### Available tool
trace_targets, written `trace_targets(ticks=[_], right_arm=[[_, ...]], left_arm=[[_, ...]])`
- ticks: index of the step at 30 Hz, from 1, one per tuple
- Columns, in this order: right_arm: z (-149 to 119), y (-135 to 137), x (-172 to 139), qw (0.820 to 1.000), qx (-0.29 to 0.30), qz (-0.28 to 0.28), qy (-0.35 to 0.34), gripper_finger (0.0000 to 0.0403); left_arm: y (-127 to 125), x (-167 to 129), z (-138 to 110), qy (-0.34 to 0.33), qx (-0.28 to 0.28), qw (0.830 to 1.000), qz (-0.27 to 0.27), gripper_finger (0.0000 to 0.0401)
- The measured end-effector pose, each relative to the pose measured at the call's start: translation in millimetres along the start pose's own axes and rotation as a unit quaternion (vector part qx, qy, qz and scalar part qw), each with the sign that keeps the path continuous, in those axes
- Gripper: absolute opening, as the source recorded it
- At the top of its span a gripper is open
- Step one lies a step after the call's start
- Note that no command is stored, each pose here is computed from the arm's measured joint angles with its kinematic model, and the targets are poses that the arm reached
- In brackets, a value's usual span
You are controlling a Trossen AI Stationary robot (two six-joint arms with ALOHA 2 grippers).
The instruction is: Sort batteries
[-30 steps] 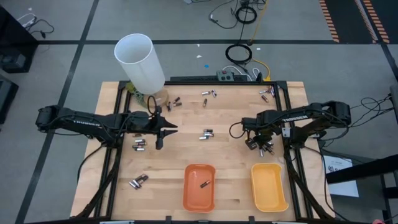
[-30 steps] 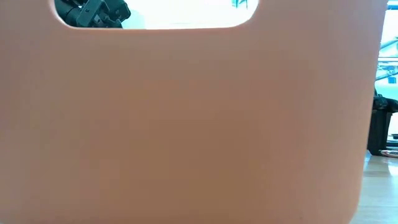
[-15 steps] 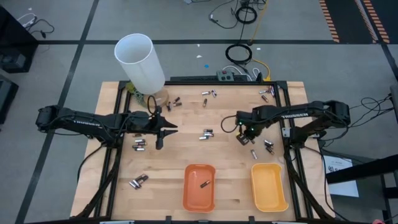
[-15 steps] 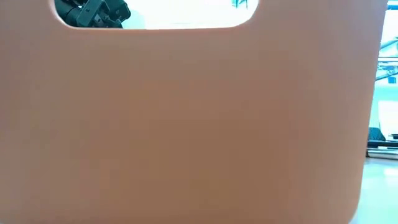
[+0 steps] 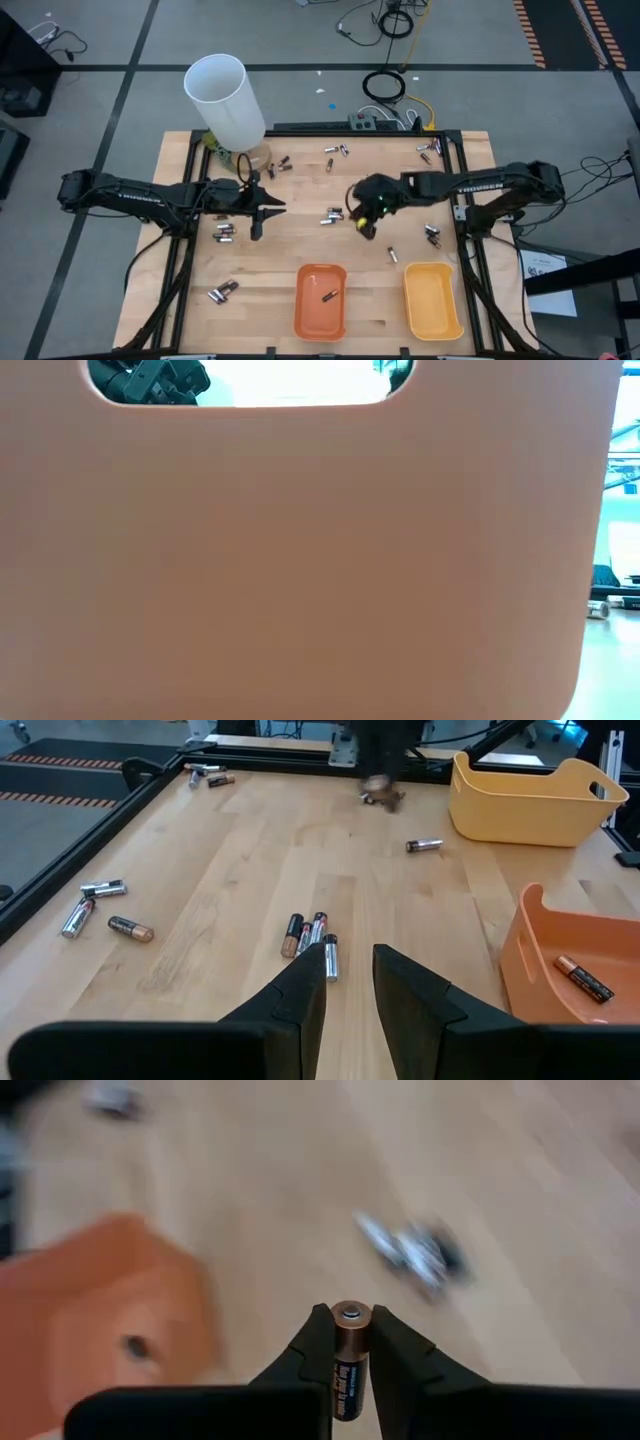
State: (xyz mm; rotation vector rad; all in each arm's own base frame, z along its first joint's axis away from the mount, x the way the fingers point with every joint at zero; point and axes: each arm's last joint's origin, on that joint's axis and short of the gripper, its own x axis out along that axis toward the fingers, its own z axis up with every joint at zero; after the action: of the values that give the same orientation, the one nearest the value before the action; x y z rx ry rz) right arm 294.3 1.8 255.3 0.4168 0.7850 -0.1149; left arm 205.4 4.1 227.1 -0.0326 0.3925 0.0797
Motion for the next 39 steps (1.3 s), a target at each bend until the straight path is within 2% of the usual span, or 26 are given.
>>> trace_targets(ticks=[6,11,19,34,39], right_arm=[[-4,49,19,0.985,-0.13,0.085,-0.069,0.0023],[-19,71,48,0.974,-0.184,0.111,-0.068,0.0023],[-37,79,77,0.972,-0.2,0.116,-0.042,0.0024],[-50,93,80,0.964,-0.23,0.13,-0.029,0.0025],[-53,91,83,0.965,-0.23,0.127,-0.022,0.0041]], left_arm=[[0,0,0,0.0,0.0,1.0,0.0,0.0097],[0,0,0,-0.003,0.0,1.0,0.0,0.0097],[0,0,2,-0.008,-0.002,1.0,-0.001,0.0097],[0,0,2,-0.009,-0.002,1.0,-0.001,0.0097],[0,0,2,-0.008,-0.002,1.0,-0.001,0.0097]])
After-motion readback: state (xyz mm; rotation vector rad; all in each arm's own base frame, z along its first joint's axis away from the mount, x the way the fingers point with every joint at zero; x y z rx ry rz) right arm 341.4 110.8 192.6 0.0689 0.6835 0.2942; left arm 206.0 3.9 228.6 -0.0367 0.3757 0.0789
